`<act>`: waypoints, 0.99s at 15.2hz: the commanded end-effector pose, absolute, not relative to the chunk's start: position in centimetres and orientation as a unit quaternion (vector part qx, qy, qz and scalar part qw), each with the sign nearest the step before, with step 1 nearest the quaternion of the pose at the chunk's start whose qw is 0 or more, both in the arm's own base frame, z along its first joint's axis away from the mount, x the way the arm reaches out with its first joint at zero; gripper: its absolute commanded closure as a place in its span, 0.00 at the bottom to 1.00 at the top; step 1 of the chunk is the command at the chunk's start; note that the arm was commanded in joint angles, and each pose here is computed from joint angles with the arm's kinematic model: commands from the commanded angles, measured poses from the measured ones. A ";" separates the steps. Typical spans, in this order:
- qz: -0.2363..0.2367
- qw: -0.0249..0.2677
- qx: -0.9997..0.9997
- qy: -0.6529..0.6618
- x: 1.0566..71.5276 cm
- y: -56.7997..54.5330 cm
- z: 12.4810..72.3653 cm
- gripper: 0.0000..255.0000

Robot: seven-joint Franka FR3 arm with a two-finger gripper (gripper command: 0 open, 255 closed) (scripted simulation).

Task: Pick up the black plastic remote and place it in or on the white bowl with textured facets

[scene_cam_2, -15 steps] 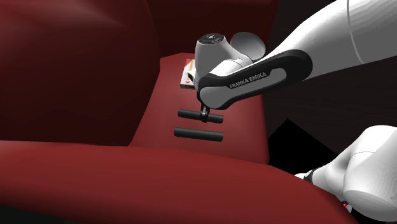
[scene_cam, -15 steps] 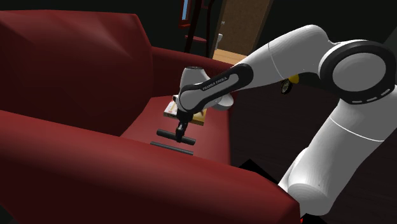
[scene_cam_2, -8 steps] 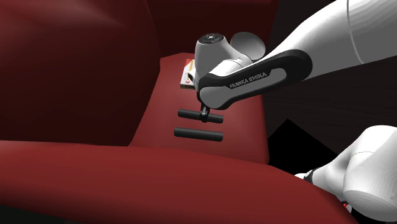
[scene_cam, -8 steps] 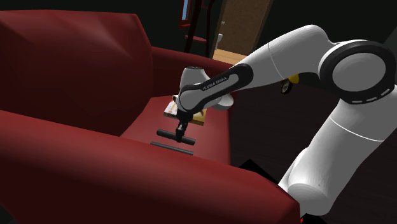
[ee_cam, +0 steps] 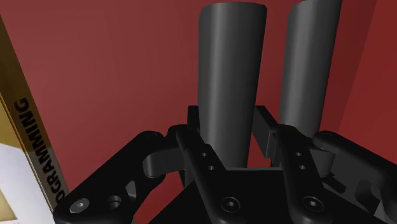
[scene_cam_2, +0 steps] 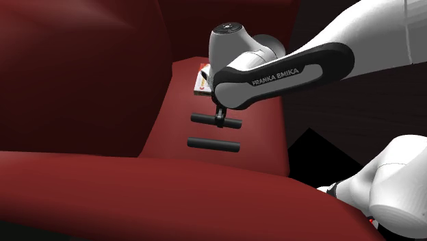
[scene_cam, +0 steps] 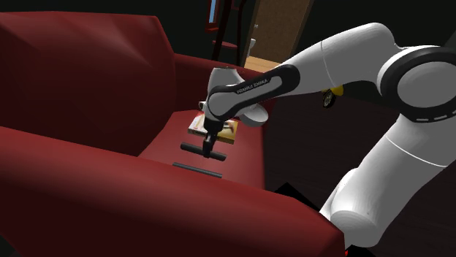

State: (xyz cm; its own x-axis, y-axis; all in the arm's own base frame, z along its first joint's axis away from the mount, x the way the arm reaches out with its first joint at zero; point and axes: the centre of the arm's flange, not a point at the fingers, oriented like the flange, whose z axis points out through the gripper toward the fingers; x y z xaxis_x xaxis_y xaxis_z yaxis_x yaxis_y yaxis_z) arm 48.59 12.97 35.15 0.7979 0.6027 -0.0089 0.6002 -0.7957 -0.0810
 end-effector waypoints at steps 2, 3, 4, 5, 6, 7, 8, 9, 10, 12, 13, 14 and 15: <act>0.017 0.037 -0.947 -0.317 48.6 12.9 36.7 1.00; 0.017 0.037 -0.947 -0.317 48.6 12.9 37.3 1.00; 0.017 0.037 -0.947 -0.317 48.6 12.9 37.8 1.00; 0.017 0.037 -0.947 -0.317 48.6 12.9 38.3 1.00; 0.017 0.037 -0.947 -0.317 48.6 12.9 38.9 1.00; 0.017 0.037 -0.947 -0.317 48.6 12.9 39.4 1.00; 0.017 0.037 -0.947 -0.317 48.6 12.9 39.9 1.00; 0.017 0.037 -0.947 -0.317 48.6 12.9 40.4 1.00; 0.017 0.037 -0.947 -0.317 48.6 12.9 41.0 1.00; 0.017 0.037 -0.947 -0.317 48.6 12.9 42.0 1.00; 0.017 0.037 -0.947 -0.317 48.6 12.9 42.6 1.00; 0.017 0.037 -0.947 -0.317 48.6 12.9 43.1 1.00; 0.017 0.037 -0.947 -0.317 48.6 12.9 43.6 1.00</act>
State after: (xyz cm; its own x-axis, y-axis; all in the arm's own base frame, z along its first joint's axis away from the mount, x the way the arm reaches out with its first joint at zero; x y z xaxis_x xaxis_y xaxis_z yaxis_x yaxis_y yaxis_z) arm 48.59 12.95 42.98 0.7978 0.6029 -0.0089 0.6003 -0.7956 -0.0811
